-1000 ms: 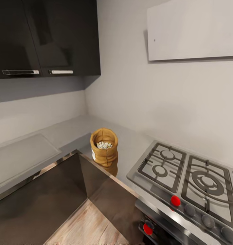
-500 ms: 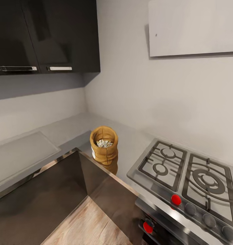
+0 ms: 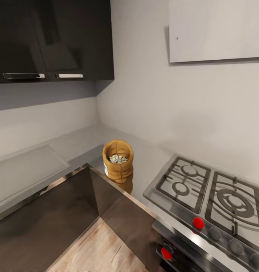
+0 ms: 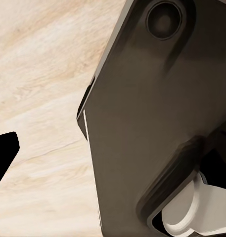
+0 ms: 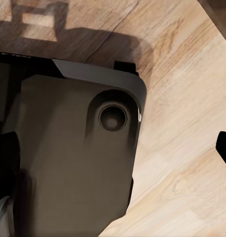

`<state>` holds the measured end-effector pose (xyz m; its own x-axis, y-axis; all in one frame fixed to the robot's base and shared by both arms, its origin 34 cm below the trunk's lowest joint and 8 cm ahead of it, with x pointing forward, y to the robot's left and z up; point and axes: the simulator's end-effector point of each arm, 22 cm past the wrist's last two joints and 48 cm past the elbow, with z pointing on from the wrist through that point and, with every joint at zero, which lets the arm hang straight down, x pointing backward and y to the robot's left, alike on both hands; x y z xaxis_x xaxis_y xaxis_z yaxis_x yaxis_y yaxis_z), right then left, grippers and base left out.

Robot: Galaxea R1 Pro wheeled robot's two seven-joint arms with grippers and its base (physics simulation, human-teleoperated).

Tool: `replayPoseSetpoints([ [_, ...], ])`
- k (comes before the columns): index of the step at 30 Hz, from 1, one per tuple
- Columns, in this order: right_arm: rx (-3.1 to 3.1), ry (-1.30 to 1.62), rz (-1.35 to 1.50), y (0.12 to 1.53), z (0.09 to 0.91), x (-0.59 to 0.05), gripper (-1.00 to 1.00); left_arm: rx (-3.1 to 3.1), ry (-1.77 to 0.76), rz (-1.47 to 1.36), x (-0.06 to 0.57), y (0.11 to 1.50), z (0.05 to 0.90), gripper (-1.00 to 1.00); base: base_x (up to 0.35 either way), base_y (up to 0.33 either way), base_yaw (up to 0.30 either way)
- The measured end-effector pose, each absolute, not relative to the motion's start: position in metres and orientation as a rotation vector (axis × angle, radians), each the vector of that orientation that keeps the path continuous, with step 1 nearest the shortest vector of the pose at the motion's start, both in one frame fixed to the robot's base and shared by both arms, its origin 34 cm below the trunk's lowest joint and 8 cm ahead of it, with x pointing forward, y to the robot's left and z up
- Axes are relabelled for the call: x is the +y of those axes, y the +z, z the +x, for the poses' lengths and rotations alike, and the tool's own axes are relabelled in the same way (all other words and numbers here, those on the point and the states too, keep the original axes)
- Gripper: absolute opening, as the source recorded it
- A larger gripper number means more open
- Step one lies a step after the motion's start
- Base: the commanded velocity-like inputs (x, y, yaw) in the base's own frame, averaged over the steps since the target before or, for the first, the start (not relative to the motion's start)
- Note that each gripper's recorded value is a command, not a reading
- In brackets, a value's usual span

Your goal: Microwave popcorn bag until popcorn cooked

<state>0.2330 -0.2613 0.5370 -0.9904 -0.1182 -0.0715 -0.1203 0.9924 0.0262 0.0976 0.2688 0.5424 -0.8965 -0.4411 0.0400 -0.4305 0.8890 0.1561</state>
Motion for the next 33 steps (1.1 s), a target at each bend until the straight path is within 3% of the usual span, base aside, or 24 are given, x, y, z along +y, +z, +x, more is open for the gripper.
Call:
replayPoseSetpoints([
  [21,3.072,0.046,-0.201,0.537,0.229,-0.264,1.00,-2.988,-0.198,0.674,0.264,0.542,0.099,1.00,0.000,0.000,0.033],
  [33,3.078,0.026,-0.173,0.537,0.229,-0.262,1.00,-2.989,-0.196,0.678,0.262,0.542,0.100,1.00,-0.111,0.000,0.068],
])
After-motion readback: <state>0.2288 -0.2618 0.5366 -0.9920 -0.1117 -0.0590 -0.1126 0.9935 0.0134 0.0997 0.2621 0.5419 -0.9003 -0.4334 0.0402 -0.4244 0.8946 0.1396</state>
